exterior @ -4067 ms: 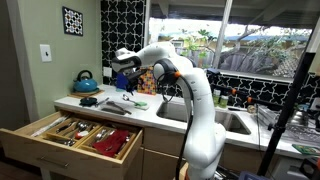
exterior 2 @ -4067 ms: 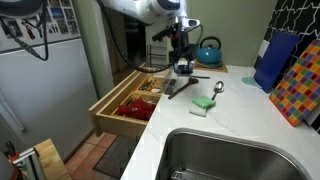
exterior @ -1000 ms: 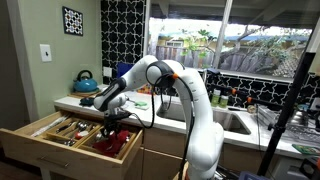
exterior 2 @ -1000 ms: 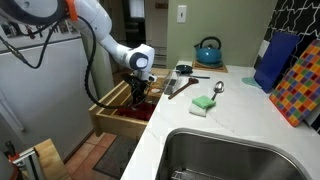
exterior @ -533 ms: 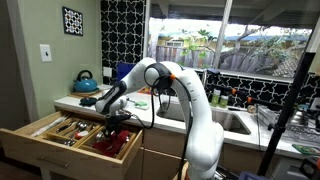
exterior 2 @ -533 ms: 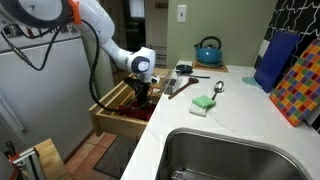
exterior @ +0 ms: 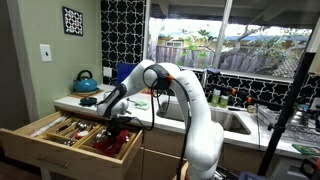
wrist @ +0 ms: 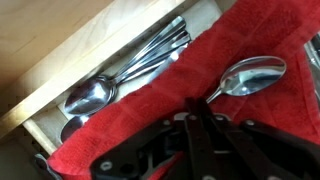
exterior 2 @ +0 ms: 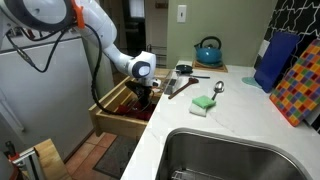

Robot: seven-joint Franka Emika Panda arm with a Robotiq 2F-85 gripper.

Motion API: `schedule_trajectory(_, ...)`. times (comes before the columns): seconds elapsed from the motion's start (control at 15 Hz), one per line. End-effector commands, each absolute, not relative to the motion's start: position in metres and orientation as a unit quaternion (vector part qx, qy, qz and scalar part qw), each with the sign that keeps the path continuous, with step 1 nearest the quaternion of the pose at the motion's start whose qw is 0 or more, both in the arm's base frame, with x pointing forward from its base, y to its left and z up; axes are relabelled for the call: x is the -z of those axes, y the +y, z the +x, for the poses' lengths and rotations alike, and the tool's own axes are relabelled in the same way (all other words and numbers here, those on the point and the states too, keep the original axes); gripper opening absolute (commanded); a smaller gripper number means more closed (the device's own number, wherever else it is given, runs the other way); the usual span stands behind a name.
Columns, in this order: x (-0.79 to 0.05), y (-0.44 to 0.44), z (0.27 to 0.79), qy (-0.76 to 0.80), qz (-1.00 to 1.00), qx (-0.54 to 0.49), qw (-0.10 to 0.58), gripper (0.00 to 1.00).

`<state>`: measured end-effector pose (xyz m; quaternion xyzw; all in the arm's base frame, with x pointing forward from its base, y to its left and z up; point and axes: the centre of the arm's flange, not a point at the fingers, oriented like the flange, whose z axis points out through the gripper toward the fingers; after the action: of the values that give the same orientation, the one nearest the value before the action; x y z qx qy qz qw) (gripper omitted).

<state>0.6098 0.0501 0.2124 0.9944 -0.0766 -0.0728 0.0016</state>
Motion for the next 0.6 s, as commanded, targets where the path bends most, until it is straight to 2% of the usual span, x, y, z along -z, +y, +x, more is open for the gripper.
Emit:
schedule_trajectory(0.0, -0.2029, 0.0459, 0.6068, -0.089, 0.994, 0.056, 0.002, 0.06)
schedule_trajectory(0.2, -0.2037, 0.0426, 0.6069, -0.093, 0.994, 0.054, 0.000, 0.12)
schedule_trajectory(0.27, -0.2044, 0.0416, 0.6071, -0.094, 0.994, 0.054, -0.003, 0.10)
schedule_trajectory(0.4, -0.2013, 0.0418, 0.6072, -0.097, 0.994, 0.054, -0.001, 0.16)
schedule_trajectory(0.47, -0.2000, 0.0423, 0.6068, -0.097, 0.994, 0.055, -0.001, 0.23)
schedule_trajectory(0.53, -0.1989, 0.0426, 0.6065, -0.097, 0.994, 0.057, -0.002, 0.33)
